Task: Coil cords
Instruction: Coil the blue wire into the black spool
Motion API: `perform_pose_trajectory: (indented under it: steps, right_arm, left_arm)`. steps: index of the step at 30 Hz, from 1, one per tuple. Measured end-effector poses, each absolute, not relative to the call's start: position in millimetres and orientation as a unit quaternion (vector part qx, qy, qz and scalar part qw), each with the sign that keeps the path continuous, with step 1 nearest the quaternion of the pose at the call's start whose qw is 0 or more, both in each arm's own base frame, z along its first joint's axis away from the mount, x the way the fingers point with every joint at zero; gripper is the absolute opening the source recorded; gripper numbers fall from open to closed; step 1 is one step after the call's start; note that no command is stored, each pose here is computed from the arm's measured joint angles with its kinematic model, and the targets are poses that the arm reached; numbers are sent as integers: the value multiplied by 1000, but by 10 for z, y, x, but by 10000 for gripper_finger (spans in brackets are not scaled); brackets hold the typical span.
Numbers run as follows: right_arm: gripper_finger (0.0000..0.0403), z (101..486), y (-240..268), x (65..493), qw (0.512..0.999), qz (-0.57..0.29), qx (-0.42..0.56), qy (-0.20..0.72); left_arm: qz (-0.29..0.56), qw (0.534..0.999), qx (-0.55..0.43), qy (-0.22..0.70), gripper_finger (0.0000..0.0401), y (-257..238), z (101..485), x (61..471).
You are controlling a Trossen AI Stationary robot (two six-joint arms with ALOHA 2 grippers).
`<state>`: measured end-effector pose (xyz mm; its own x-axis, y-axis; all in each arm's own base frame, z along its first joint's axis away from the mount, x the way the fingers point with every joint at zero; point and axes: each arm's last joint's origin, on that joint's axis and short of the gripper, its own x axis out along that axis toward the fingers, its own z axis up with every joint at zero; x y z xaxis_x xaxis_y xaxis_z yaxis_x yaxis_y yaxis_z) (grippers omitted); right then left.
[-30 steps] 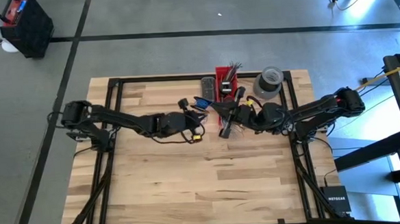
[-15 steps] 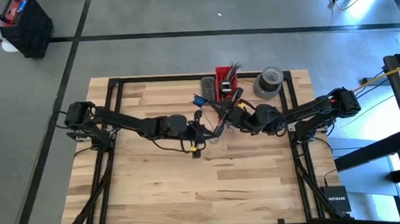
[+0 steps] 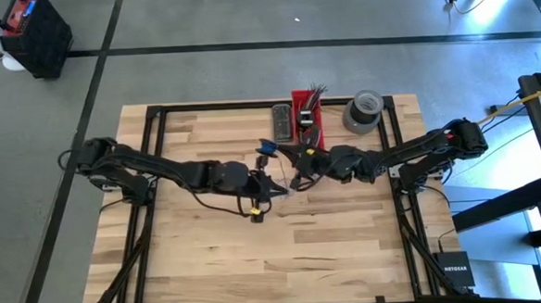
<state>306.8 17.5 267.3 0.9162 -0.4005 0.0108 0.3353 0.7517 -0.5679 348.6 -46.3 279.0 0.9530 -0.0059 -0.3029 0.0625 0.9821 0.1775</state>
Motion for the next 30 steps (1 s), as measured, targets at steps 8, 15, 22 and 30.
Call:
perform_pose_trajectory:
  steps: [8,15,22,30]
  right_arm:
    - [3,2562,190,3067,940,-163,-284,99]
    - [3,2524,201,3066,945,-139,-274,111]
    - [3,2470,192,3053,940,-143,-277,141]
    - [3,2473,192,3054,942,-146,-269,138]
  left_arm:
    - [72,979,100,160,2,-388,2954,3328]
    - [78,979,99,162,3,-354,2950,3330]
    - [77,976,94,179,4,-344,3073,3148]
    - [113,963,77,231,3,-258,3301,2659]
